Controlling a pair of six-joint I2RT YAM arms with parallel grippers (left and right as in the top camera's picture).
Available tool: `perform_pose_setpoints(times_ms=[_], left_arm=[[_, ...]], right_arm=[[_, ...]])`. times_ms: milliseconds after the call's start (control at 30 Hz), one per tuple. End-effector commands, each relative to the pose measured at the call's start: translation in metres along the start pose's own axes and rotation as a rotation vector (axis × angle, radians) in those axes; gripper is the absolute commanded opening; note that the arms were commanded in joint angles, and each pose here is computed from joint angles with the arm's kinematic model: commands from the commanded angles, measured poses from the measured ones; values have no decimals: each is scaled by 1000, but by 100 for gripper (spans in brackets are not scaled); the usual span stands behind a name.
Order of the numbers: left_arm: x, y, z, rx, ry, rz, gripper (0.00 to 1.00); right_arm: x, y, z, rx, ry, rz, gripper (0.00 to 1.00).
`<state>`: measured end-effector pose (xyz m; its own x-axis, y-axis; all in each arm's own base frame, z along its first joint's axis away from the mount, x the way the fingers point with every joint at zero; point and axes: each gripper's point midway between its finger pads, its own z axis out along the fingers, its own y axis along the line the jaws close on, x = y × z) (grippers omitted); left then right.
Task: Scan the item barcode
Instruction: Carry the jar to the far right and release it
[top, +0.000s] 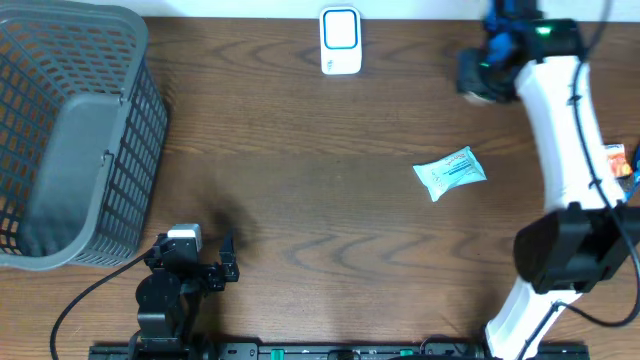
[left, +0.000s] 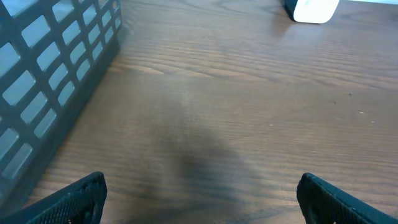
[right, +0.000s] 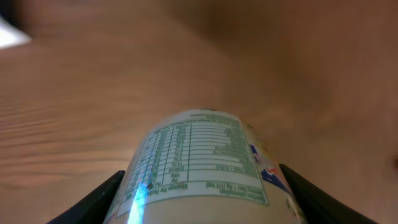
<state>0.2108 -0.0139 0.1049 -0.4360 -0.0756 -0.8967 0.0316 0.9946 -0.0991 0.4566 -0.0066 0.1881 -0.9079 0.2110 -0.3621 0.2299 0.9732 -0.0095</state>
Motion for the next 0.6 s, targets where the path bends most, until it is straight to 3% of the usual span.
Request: perform_pose_setpoints(times_ms=[0,200,367,567], left_arm=[[5,3,3,-13,11,14,98],[5,3,3,-12,11,14,98],[5,3,3,-13,11,14,98],[5,3,3,-13,11,14,98]], right_arm=[[13,-56,22,26,95,165,44],[50,-141,66,71,252,363,45],[84,-180,107,103,383,467,44],[98,-223,142,200,408,514,43]])
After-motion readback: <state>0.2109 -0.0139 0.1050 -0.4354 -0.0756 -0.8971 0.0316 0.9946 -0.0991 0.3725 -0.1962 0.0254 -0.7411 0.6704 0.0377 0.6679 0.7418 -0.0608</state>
